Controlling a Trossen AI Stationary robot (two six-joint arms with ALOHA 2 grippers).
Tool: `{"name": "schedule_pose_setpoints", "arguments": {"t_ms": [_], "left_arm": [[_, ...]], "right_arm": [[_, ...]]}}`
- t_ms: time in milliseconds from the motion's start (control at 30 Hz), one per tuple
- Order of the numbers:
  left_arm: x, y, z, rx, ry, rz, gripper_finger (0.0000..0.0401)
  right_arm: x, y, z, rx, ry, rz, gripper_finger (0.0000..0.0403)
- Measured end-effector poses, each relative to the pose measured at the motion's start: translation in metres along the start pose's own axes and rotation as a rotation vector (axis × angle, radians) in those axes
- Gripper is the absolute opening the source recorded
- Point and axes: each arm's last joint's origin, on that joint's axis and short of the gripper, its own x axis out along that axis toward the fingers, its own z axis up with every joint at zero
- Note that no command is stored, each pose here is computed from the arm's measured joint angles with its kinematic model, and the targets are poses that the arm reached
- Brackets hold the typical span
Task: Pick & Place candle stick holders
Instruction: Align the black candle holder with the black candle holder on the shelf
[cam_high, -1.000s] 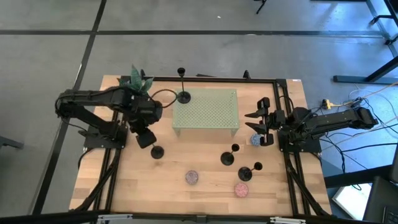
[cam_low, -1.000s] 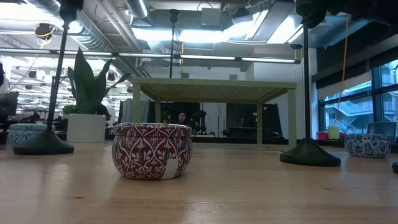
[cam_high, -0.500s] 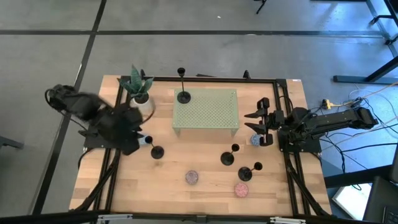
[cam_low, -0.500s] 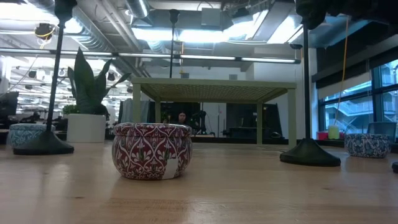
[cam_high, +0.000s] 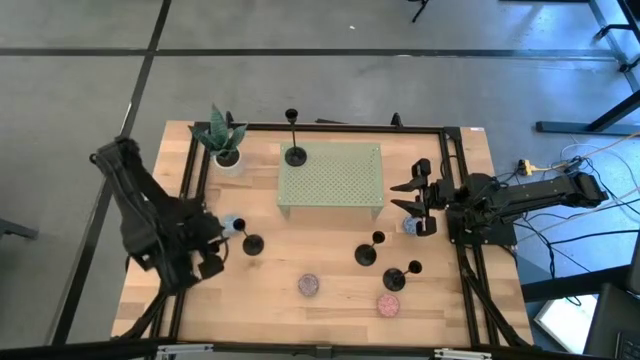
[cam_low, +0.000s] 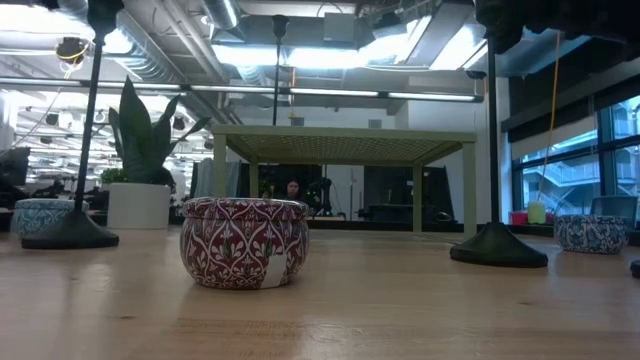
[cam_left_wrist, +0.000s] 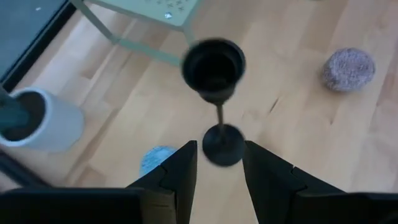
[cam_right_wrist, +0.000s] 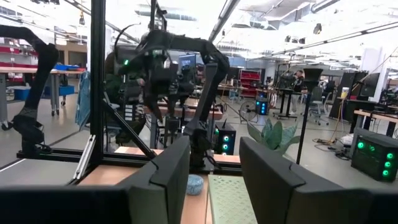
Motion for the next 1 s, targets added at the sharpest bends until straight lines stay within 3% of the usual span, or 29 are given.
{"name": "schedule_pose_setpoints", "arguments": {"t_ms": [200,467,633,1000], "left_arm": [[0.023,-0.012,-0.037,-0.073,-0.149,-0.034,0.0125],[0.053,-0.003,-0.064,-0.101,-0.257,0.012,0.0125],[0.066,-0.003,-0.073,-0.073,-0.336,-0.003,0.0125],[0.075,0.001,-0.078,-0.051,-0.513,-0.002,0.0125]], "right_arm": [[0.000,0.000,0.000,-0.005,0.000,0.000,0.0145],[0.000,-0.001,0.000,-0.031,-0.002,-0.018,0.0145],[0.000,-0.003,0.000,-0.030,0.004,-0.085,0.0145],[0.000,-0.003,0.000,-0.030,0.005,-0.087,0.0145]]}}
